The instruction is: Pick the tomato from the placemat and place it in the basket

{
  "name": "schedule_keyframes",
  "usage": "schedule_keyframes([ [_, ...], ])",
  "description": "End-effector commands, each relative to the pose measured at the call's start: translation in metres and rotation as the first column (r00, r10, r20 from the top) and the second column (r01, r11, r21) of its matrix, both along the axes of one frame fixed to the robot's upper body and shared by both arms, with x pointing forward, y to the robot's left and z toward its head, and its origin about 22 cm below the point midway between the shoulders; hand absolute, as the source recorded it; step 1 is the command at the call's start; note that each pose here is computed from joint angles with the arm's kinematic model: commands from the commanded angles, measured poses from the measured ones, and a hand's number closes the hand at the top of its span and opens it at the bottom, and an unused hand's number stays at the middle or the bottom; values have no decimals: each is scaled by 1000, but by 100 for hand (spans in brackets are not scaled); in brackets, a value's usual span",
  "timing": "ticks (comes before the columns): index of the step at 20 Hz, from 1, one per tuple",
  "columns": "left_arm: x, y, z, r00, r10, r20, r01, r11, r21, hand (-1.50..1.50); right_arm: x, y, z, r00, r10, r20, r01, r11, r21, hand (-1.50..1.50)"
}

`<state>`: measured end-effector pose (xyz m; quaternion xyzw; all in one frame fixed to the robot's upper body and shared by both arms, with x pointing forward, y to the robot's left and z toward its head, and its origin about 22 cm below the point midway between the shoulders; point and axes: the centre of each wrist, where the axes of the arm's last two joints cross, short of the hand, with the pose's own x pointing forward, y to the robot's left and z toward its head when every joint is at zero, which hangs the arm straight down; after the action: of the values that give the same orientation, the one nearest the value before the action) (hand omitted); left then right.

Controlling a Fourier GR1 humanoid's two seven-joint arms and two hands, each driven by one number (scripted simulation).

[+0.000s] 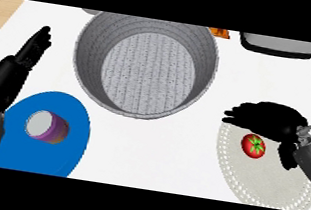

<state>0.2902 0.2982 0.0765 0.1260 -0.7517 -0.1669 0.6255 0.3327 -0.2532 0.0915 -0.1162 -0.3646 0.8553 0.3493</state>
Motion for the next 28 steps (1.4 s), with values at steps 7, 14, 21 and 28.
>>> schedule_keyframes([
  [7, -8, -17, 13, 1000, 0, 9, 0, 1000, -9, 0, -2, -14, -37, 1000, 25, 14, -25, 999, 39, -150],
  [14, 1, -6, -5, 1000, 9, -8, -9, 1000, -2, 0, -8, -13, -52, 1000, -4, -17, 5, 998, 56, -150],
  [21, 3, -3, -4, 1000, 6, 9, -6, 1000, 3, 0, 1, -22, -70, 999, 14, -40, -12, 999, 47, -150],
  [28, -3, -5, 12, 1000, 6, -2, -6, 1000, -3, 0, 7, -20, -70, 1000, -26, -6, 26, 1000, 10, -150],
])
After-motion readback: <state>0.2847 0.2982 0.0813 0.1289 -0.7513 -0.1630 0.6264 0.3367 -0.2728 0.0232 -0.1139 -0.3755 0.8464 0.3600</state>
